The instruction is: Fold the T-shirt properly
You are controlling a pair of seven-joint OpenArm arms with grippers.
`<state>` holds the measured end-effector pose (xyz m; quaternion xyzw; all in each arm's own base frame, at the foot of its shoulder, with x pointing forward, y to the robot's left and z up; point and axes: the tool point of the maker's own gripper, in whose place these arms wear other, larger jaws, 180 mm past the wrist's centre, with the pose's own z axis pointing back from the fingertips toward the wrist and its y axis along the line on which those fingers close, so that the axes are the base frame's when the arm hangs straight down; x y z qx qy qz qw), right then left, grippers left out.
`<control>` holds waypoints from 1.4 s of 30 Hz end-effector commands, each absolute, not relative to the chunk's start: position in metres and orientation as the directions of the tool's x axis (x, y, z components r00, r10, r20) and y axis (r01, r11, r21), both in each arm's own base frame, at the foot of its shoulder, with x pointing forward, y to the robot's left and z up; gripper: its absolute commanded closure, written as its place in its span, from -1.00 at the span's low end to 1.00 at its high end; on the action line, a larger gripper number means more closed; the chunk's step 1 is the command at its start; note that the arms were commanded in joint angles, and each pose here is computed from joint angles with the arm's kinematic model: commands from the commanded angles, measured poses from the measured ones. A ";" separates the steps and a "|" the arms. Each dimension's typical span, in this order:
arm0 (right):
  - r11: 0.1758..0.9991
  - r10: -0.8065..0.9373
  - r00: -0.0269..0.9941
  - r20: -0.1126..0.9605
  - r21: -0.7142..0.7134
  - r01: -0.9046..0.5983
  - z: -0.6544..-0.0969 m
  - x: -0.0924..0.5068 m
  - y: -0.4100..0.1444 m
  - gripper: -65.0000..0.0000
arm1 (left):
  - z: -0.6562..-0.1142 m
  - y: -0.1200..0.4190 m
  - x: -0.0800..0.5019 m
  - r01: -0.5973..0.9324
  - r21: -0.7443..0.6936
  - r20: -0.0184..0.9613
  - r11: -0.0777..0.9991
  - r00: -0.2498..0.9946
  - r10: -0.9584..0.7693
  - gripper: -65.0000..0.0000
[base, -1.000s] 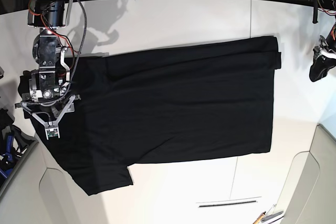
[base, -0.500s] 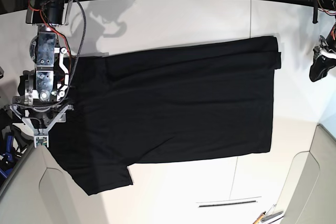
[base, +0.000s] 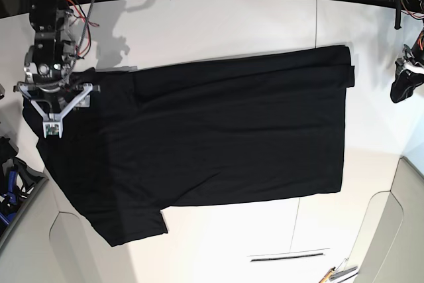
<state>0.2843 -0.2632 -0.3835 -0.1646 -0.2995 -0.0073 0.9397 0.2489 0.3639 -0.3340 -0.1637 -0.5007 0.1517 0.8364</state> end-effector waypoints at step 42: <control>0.864 -0.455 0.628 0.631 0.485 0.139 -0.388 0.254 -0.297 -0.33 | -0.316 0.367 0.256 -0.061 -0.428 0.816 0.902 0.404 0.414 0.39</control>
